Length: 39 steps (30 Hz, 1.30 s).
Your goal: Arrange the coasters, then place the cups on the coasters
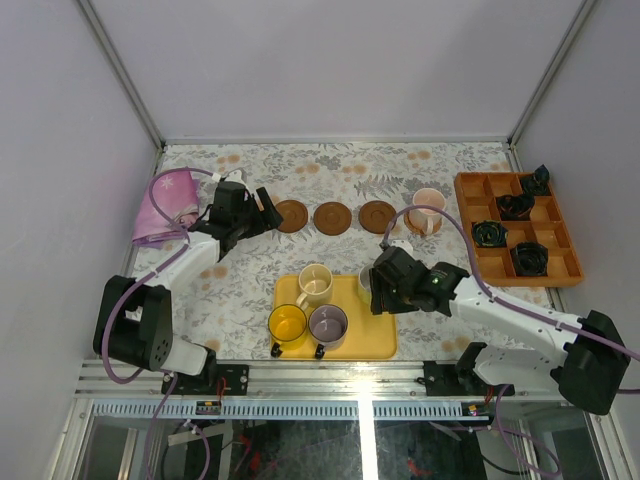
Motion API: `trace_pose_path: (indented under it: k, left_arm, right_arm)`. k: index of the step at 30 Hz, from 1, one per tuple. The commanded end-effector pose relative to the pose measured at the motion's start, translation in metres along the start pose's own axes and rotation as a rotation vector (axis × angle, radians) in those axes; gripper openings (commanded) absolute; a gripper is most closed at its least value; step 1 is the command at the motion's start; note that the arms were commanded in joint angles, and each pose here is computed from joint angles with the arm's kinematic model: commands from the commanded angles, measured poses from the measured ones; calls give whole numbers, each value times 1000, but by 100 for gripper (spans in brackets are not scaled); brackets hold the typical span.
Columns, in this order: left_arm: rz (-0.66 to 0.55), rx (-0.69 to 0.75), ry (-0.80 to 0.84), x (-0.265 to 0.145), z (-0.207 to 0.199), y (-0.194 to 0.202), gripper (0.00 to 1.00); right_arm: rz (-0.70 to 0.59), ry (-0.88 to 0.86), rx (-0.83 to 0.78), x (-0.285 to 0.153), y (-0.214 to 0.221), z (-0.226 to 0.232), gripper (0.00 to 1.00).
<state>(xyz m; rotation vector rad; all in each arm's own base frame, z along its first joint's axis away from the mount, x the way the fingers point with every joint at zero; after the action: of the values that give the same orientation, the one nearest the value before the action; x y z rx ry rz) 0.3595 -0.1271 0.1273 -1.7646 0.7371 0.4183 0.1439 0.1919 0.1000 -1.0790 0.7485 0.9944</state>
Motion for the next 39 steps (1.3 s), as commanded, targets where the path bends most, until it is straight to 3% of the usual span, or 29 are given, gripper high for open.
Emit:
trace_pose_path:
  k: [1, 17, 29, 35, 39]
  left_arm:
    - [-32, 17, 9, 3, -4, -12, 74]
    - [-32, 6, 11, 6, -4, -10, 74]
    - [-27, 6, 10, 11, -4, -11, 74]
    - [-27, 4, 16, 14, -6, -14, 74]
    - [-28, 4, 13, 15, -6, -15, 74]
  right_arm:
    - [-56, 57, 21, 3, -6, -8, 61]
    - [-51, 52, -47, 5, -10, -3, 57]
    - [-51, 20, -106, 8, -15, 6, 45]
    - [-67, 20, -119, 9, -18, 6, 26]
    - [-65, 24, -127, 11, -18, 6, 4]
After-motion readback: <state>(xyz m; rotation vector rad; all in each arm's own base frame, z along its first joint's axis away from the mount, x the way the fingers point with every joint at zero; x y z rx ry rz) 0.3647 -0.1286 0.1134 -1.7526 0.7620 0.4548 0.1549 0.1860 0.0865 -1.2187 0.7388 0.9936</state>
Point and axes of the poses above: each gripper's point midway between its finger pads, its own x axis out along the fingers, its own z axis along the line the jaws close on, y = z × x, the point moved 2 cm from there along -x, back along the fingers, and after that the axes turned 13 degrees about x, right-handed, at the moved point
